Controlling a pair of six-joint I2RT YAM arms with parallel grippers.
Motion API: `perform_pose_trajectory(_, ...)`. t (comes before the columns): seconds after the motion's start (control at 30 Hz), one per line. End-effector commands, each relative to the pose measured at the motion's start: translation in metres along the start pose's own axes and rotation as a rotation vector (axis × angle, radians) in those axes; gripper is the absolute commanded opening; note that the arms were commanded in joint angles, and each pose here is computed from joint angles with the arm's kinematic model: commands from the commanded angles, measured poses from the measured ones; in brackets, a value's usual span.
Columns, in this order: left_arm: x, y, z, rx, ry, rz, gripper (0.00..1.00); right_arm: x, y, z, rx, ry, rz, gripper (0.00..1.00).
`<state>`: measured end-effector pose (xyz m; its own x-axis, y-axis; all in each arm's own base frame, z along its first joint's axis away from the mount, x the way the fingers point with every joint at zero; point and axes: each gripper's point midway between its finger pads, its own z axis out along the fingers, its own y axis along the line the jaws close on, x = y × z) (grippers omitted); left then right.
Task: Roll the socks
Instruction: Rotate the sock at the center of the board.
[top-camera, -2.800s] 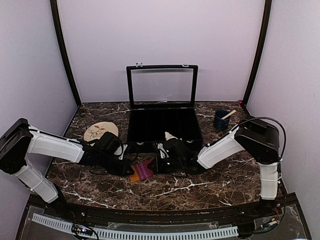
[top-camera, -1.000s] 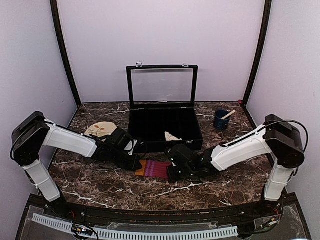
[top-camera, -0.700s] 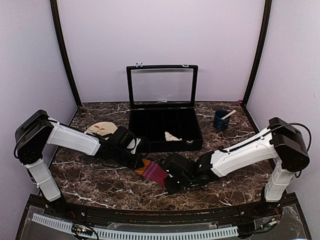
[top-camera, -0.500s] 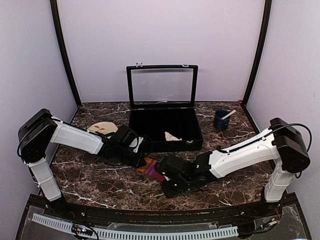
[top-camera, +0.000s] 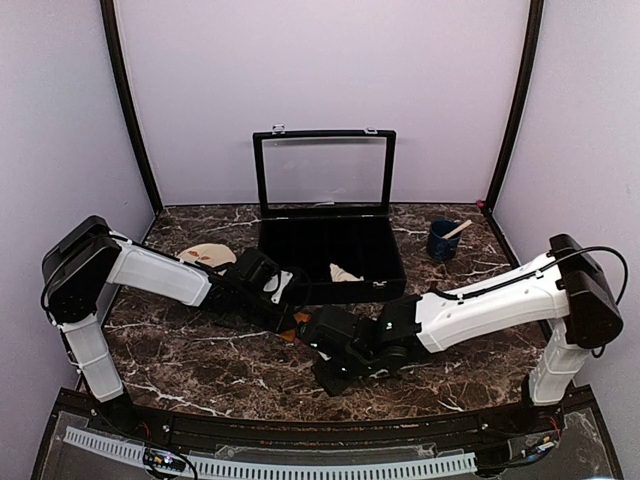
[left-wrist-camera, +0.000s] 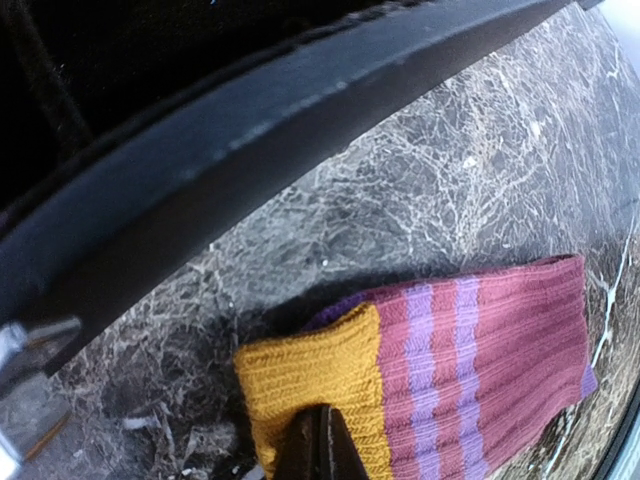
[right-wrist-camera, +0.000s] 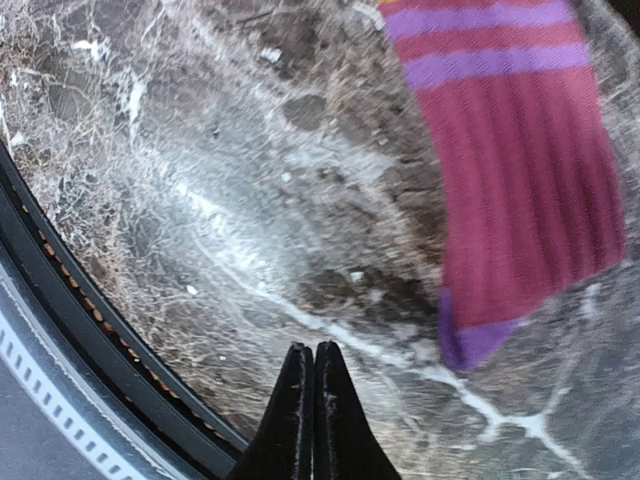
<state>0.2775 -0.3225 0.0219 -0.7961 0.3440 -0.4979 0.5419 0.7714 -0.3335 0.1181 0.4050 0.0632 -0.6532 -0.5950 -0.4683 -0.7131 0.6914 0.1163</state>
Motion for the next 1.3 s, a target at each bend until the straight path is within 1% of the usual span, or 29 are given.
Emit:
perform_pose_trajectory(0.0,0.029,0.007,0.001,-0.005,0.083,0.085,0.0,-0.024,-0.023,-0.025,0.105,-0.075,-0.064,0.05)
perform_pose_trajectory(0.03,0.027,0.005,0.0,0.0,0.078,0.105,0.0,-0.028,-0.029,-0.028,0.123,-0.085,-0.068,0.1)
perform_pose_trajectory(0.1,0.023,0.004,0.0,0.007,0.068,0.134,0.01,-0.035,-0.043,-0.032,0.167,-0.107,-0.074,0.18)
perform_pose_trajectory(0.17,0.018,0.001,-0.001,0.012,0.057,0.151,0.05,-0.041,-0.058,-0.033,0.193,-0.117,-0.069,0.21)
perform_pose_trajectory(0.3,0.006,-0.004,-0.008,0.02,0.019,0.152,0.14,-0.051,-0.085,-0.03,0.21,-0.121,-0.055,0.24)
perform_pose_trajectory(0.43,-0.006,-0.008,-0.02,0.021,-0.029,0.122,0.2,-0.053,-0.11,-0.016,0.219,-0.083,-0.058,0.25)
perform_pose_trajectory(0.5,-0.01,-0.01,-0.027,0.021,-0.051,0.106,0.27,-0.052,-0.117,-0.011,0.214,-0.07,-0.061,0.25)
perform_pose_trajectory(0.73,-0.019,-0.023,-0.062,0.073,-0.157,0.063,0.29,-0.056,-0.129,0.008,0.167,-0.056,-0.049,0.25)
perform_pose_trajectory(0.83,-0.025,-0.034,-0.087,0.111,-0.238,0.082,0.33,-0.05,-0.129,0.017,0.142,-0.03,-0.048,0.24)
perform_pose_trajectory(1.0,-0.029,-0.045,-0.13,0.131,-0.362,0.162,0.35,-0.038,-0.126,0.03,0.11,0.03,-0.038,0.24)
perform_pose_trajectory(1.03,-0.028,-0.046,-0.137,0.131,-0.379,0.175,0.37,-0.036,-0.127,0.032,0.11,0.035,-0.031,0.24)
perform_pose_trajectory(1.1,-0.023,-0.045,-0.144,0.123,-0.381,0.18,0.37,-0.033,-0.127,0.034,0.109,0.045,-0.018,0.24)
perform_pose_trajectory(1.2,-0.004,-0.044,-0.141,0.131,-0.324,0.194,0.32,-0.03,-0.127,0.038,0.107,0.054,0.002,0.23)
perform_pose_trajectory(1.27,0.009,-0.045,-0.14,0.122,-0.307,0.201,0.31,-0.028,-0.126,0.04,0.101,0.061,0.017,0.23)
